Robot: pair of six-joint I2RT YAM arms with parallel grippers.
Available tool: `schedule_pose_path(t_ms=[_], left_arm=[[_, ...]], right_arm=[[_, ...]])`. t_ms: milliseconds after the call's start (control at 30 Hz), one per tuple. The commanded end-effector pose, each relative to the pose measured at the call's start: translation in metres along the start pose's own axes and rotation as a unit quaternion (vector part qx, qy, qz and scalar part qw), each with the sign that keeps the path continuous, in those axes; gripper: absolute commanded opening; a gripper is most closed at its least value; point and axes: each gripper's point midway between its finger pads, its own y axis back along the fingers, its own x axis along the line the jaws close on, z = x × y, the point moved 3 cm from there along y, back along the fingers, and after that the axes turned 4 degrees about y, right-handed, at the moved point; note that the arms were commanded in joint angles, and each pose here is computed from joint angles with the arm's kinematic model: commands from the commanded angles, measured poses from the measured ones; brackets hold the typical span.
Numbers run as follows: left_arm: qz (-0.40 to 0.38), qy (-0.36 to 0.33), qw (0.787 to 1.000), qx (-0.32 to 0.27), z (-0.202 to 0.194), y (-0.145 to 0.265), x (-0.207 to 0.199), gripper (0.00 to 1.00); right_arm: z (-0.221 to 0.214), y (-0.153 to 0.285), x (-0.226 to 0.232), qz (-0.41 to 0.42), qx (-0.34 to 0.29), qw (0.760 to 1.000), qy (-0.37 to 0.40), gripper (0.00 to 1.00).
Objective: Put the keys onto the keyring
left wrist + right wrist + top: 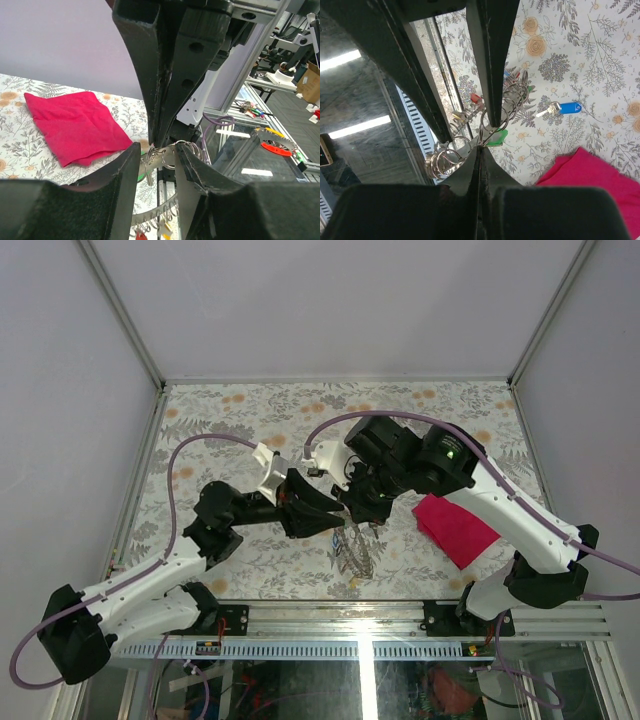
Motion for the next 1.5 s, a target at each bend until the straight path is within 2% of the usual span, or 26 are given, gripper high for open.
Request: schedule_pose_path(t_ms=[0,300,700,1033,1100,1333,1467], left_arm=[[-0.022,-0.032,0.999,-0.01,0.014,-0.008,-0.009,0.35],[-0.014,-0.029,0.999,0.008,0.004,-0.014,-0.004,0.33],[0.014,-0.038,0.999,-0.007,0.007,-0.01,0.0,0.32],[-0.004,-0.033,0.999,0.031,-0.004,-0.01,-0.002,0.26],[-0.006,-0.033,0.999,0.035,-0.005,-0.009,-0.003,0.23],[-0.012,-0.034,0.999,0.039,-0.005,-0.01,-0.005,0.02],[-0.012,-0.035,0.999,0.023,0.001,-0.009,-0.008,0.0]], right_arm=[[0.011,0.007,0.004,0.007,-0.024,1.0,0.009,0.0],[0.013,0.009,0.007,0.015,-0.034,0.999,0.012,0.0],[0.01,0.012,0.012,0.027,-0.037,0.999,0.017,0.0],[0.014,0.015,0.01,0.017,-0.051,0.998,0.02,0.0],[0.014,0.015,0.01,0.017,-0.052,0.998,0.02,0.0],[0.015,0.013,0.01,0.019,-0.054,0.998,0.019,0.0],[0.015,0.013,0.009,0.015,-0.058,0.998,0.018,0.0]])
